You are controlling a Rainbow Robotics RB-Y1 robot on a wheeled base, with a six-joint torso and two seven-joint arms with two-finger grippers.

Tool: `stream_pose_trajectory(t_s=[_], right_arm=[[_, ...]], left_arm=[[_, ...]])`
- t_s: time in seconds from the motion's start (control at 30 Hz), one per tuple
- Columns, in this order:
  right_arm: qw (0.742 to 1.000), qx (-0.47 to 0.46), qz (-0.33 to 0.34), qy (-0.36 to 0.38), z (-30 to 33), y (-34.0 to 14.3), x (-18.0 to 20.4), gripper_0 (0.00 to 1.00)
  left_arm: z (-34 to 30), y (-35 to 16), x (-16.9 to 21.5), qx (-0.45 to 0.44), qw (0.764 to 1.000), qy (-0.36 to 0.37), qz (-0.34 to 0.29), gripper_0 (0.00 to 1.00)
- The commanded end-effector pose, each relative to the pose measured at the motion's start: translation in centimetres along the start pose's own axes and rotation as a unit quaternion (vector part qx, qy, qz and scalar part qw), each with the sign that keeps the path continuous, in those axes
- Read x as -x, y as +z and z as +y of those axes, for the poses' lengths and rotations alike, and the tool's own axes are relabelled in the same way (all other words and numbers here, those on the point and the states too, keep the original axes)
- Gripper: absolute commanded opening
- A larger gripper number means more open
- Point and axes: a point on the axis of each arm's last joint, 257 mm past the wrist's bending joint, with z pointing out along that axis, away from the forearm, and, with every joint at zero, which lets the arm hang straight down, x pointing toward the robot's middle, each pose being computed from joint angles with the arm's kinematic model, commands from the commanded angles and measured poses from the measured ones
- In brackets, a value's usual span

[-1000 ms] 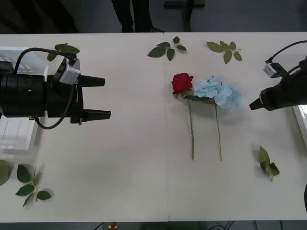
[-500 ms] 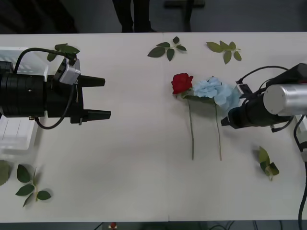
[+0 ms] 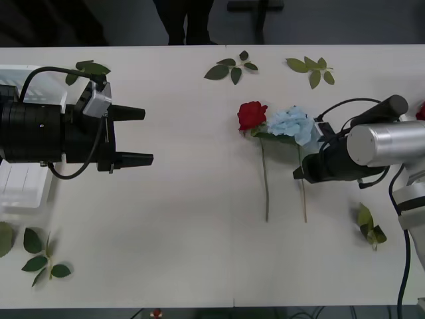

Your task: Place the red flowers into the right box and the blue flowers into the left box. If a person shows an open palm, hand one flower to the person first, then continue sorting.

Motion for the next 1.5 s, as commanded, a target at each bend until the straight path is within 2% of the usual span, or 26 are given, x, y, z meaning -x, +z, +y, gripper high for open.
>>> stream_pose_trajectory(t_s=[0.03,0.4,0.53,0.6,0.63,0.67,0.7,0.73,0.8,1.2,1.5], right_arm=[[0.999,-0.004,-0.033,-0.007,1.3,-0.8,2.4,0.95],[0.999,-0.023,-0.034,-0.023,1.8,-0.1,2.3,0.94],[0.999,-0.03,-0.033,-0.027,1.7,0.0,2.2,0.81],[0.998,-0.033,-0.033,-0.029,1.6,0.1,2.2,0.62],[0.998,-0.035,-0.033,-0.031,1.7,0.1,2.2,0.43],[0.998,-0.036,-0.034,-0.031,1.6,0.2,2.2,0.34],[0.998,-0.037,-0.033,-0.032,1.6,0.2,2.2,0.17],[0.998,-0.04,-0.034,-0.032,1.5,0.2,2.2,0.06],[0.998,-0.043,-0.034,-0.033,1.4,0.2,2.2,0.01],[0.998,-0.053,-0.038,-0.026,0.7,0.0,2.4,0.0],[0.996,-0.041,-0.056,-0.055,-1.3,-6.7,4.5,0.0]], left_arm=[[0.1,0.0,1.1,0.0,1.0,-0.005,-0.004,1.0],[0.0,0.0,0.9,0.0,1.0,-0.008,-0.002,1.0],[0.1,0.0,0.9,0.0,1.0,-0.007,-0.003,1.0],[0.0,0.0,0.9,0.0,1.0,-0.008,-0.002,1.0],[-0.1,0.1,0.9,-0.001,1.0,-0.008,-0.003,1.0],[0.0,0.0,0.9,0.0,1.0,-0.008,-0.002,1.0],[-0.1,0.0,0.8,0.0,1.0,-0.009,-0.003,1.0],[0.0,0.0,0.9,0.0,1.0,-0.008,-0.002,1.0],[-0.1,0.0,0.8,-0.001,1.0,-0.008,-0.002,1.0],[0.0,0.0,0.8,0.0,1.0,-0.009,-0.003,1.0],[0.0,0.0,0.8,0.0,1.0,-0.009,-0.003,1.0]])
